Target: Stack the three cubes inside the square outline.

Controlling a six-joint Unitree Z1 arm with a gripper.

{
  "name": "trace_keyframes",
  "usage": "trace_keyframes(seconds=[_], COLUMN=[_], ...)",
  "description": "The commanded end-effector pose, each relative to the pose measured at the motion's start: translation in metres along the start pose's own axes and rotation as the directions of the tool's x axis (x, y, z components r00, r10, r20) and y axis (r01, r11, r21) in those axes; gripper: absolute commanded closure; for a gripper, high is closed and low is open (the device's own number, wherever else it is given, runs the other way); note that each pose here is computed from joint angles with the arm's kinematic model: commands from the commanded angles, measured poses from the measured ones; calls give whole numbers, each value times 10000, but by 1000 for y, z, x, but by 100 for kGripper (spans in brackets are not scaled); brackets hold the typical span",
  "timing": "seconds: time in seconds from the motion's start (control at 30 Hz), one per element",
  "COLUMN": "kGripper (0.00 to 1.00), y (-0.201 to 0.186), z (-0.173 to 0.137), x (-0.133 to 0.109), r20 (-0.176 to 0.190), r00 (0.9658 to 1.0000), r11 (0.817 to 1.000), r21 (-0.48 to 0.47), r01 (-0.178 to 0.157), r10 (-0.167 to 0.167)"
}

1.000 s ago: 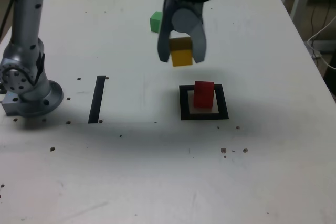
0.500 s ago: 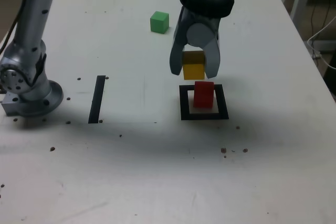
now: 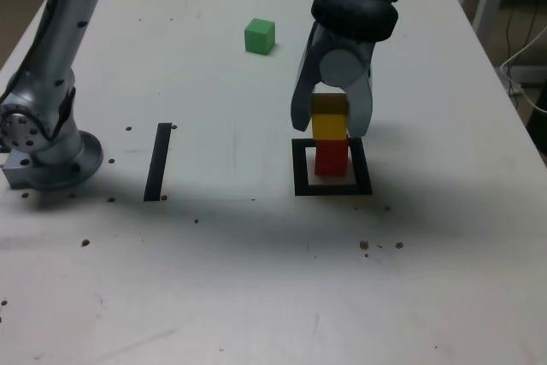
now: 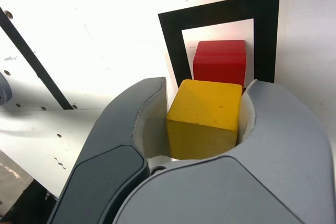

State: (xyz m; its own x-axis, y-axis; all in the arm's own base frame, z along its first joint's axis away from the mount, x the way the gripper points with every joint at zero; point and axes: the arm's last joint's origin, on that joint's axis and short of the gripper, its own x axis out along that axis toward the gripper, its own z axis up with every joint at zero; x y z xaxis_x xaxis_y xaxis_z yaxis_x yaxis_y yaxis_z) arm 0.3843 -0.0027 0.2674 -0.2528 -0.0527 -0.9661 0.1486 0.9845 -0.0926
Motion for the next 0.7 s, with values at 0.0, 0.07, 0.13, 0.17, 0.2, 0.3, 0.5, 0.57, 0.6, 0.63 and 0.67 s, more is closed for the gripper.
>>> trace_keyframes(seconds=[0.0, 0.07, 0.13, 0.17, 0.2, 0.3, 0.5, 0.57, 0.6, 0.63, 0.67], kGripper=[71, 71, 71, 71, 71, 71, 70, 70, 70, 70, 70], y=[0, 0, 0, 0, 0, 1, 1, 1, 1, 1, 1], z=[2, 3, 4, 5, 5, 7, 10, 11, 11, 12, 12], x=[2, 3, 4, 5, 6, 7, 11, 12, 12, 13, 13], r20=[-55, -97, -134, -148, -166, -196, -227, -241, -250, -255, -259], r00=[10000, 9999, 9999, 9999, 9998, 9998, 9997, 9996, 9996, 9996, 9995], r11=[10000, 10000, 10000, 10000, 10000, 10000, 9999, 9999, 9999, 9999, 9999], r21=[31, 31, 29, 28, 27, 26, 24, 23, 22, 21, 23], r01=[33, 50, 66, 73, 80, 86, 129, 147, 153, 156, 155], r10=[-33, -50, -65, -73, -80, -85, -129, -146, -152, -155, -155])
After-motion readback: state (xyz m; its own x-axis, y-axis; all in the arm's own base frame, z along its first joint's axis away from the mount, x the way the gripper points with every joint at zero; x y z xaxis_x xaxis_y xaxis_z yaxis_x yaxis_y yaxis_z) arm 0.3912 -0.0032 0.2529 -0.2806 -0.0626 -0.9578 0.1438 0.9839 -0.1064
